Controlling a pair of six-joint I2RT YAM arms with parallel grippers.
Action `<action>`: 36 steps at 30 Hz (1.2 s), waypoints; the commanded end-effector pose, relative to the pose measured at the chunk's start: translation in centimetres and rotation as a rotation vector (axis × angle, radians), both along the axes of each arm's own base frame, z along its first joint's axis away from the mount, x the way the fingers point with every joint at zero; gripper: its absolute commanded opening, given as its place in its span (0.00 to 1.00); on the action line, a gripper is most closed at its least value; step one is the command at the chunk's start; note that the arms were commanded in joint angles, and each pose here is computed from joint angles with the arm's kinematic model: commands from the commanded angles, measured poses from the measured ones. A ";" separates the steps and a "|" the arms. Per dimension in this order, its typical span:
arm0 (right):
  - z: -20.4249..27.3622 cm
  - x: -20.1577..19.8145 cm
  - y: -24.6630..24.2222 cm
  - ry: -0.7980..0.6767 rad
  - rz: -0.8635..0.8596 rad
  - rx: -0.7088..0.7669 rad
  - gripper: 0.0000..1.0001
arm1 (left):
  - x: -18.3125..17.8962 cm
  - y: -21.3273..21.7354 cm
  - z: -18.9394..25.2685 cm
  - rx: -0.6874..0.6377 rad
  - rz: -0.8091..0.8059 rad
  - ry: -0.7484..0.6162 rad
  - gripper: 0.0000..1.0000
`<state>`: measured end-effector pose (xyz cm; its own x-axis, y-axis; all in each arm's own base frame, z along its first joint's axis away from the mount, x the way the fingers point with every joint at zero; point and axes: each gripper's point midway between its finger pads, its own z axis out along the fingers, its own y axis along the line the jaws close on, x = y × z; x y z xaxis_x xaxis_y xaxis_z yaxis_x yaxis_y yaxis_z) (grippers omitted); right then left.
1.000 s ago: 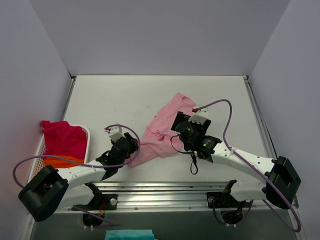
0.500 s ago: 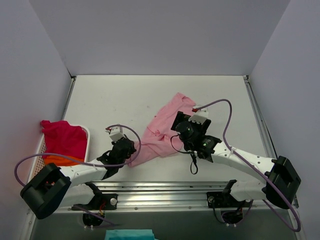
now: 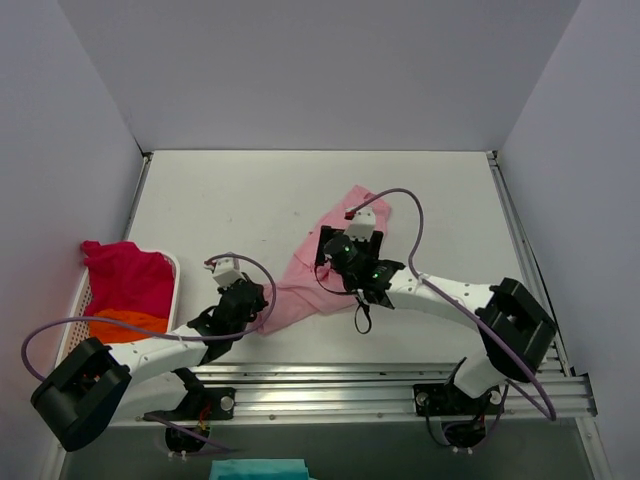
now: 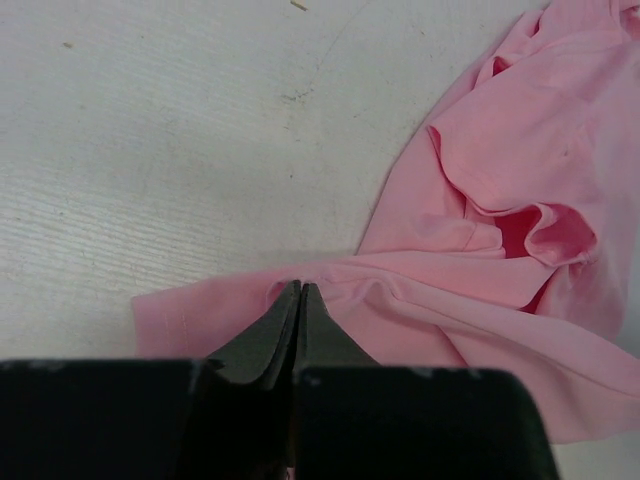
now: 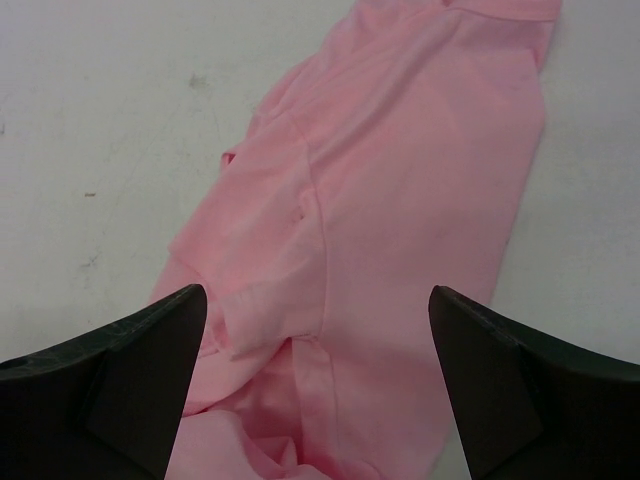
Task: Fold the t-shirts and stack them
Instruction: Flatten out the tshirt
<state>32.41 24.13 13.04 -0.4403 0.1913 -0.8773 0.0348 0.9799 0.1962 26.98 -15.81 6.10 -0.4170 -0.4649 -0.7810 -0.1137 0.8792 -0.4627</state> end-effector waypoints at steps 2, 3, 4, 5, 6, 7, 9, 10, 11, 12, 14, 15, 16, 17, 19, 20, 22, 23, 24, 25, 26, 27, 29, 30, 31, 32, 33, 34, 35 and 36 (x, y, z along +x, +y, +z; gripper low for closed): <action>0.2 0.2 4.4 0.014 0.094 0.027 0.88 | 0.0 0.7 0.0 0.008 0.038 -0.007 0.02; -0.8 0.1 4.9 0.032 0.101 0.005 0.88 | 0.1 0.6 0.1 0.002 0.038 -0.008 0.02; -0.3 0.2 5.6 0.026 0.107 0.014 0.87 | 0.1 0.5 0.0 -0.002 0.035 -0.008 0.02; -0.7 0.0 5.9 0.034 0.109 -0.003 0.87 | 0.1 0.4 -0.2 0.000 0.032 -0.003 0.02; -1.5 -0.2 6.3 0.046 0.110 -0.016 0.87 | 0.1 0.3 -0.2 -0.001 0.031 -0.004 0.02; -1.7 -0.2 6.6 0.049 0.109 -0.020 0.86 | 0.1 0.3 -0.3 -0.002 0.029 -0.003 0.02; -2.6 -0.2 7.2 0.063 0.116 -0.032 0.85 | 0.1 0.3 -0.4 0.001 0.027 -0.001 0.02; -2.9 -0.2 7.3 0.070 0.113 -0.032 0.84 | 0.0 0.2 -0.4 -0.002 0.025 -0.001 0.02; -3.1 -0.2 7.5 0.077 0.110 -0.037 0.83 | 0.0 0.3 -0.3 -0.003 0.026 -0.004 0.02; -3.8 -0.1 7.5 0.088 0.108 -0.046 0.81 | 0.0 0.3 -0.3 -0.003 0.026 -0.004 0.02; -4.3 -0.2 7.4 0.102 0.094 -0.057 0.80 | -0.1 0.4 -0.2 -0.006 0.027 -0.008 0.02; -4.6 -0.1 7.3 0.105 0.084 -0.068 0.78 | -0.1 0.4 -0.1 -0.005 0.027 -0.009 0.02; -4.7 0.0 7.3 0.107 0.076 -0.067 0.77 | -0.1 0.5 0.0 -0.008 0.028 -0.012 0.02; -5.1 -0.1 7.0 0.118 0.069 -0.083 0.77 | -0.2 0.5 -0.1 -0.005 0.028 -0.011 0.02; -5.1 0.1 6.7 0.116 0.048 -0.094 0.76 | -0.2 0.6 0.0 -0.005 0.030 -0.014 0.02; -5.3 0.1 6.3 0.120 0.036 -0.105 0.75 | -0.2 0.6 0.0 -0.006 0.030 -0.015 0.02; -5.3 0.2 5.9 0.116 0.016 -0.116 0.73 | -0.2 0.6 -0.1 -0.005 0.029 -0.012 0.02; -5.5 0.3 5.7 0.119 0.010 -0.121 0.70 | -0.1 0.6 -0.1 -0.006 0.029 -0.013 0.02; -5.5 0.4 5.5 0.121 0.004 -0.125 0.57 | -0.1 0.5 -0.1 -0.008 0.026 -0.013 0.02; -5.5 0.6 5.4 0.121 0.001 -0.125 0.48 | -0.1 0.4 -0.1 -0.007 0.025 -0.012 0.02; -5.7 0.8 5.1 0.126 -0.007 -0.130 0.42 | -0.1 0.4 -0.2 -0.006 0.025 -0.010 0.02; -5.7 0.8 5.0 0.127 -0.011 -0.133 0.38 | -0.1 0.4 -0.1 -0.007 0.025 -0.012 0.02; -5.8 1.1 4.6 0.128 -0.023 -0.143 0.37 | -0.1 0.4 -0.2 -0.006 0.024 -0.009 0.02; -5.9 1.2 4.4 0.129 -0.029 -0.147 0.34 | -0.1 0.4 -0.2 -0.007 0.024 -0.010 0.02; -6.0 1.3 4.3 0.130 -0.033 -0.150 0.31 | -0.1 0.4 -0.2 -0.007 0.024 -0.010 0.02; -6.1 1.4 4.2 0.133 -0.036 -0.155 0.29 | -0.1 0.4 -0.2 -0.005 0.023 -0.010 0.02; -6.1 1.6 3.9 0.133 -0.043 -0.155 0.28 | -0.1 0.4 -0.2 -0.003 0.024 -0.011 0.02; -6.1 1.7 3.8 0.133 -0.047 -0.156 0.28 | -0.1 0.4 -0.2 -0.003 0.022 -0.009 0.02; -6.2 1.8 3.6 0.135 -0.051 -0.159 0.28 | 0.0 0.4 -0.2 -0.002 0.024 -0.010 0.02; -6.3 1.9 3.5 0.138 -0.055 -0.158 0.29 | -0.1 0.3 -0.3 -0.002 0.021 -0.008 0.02</action>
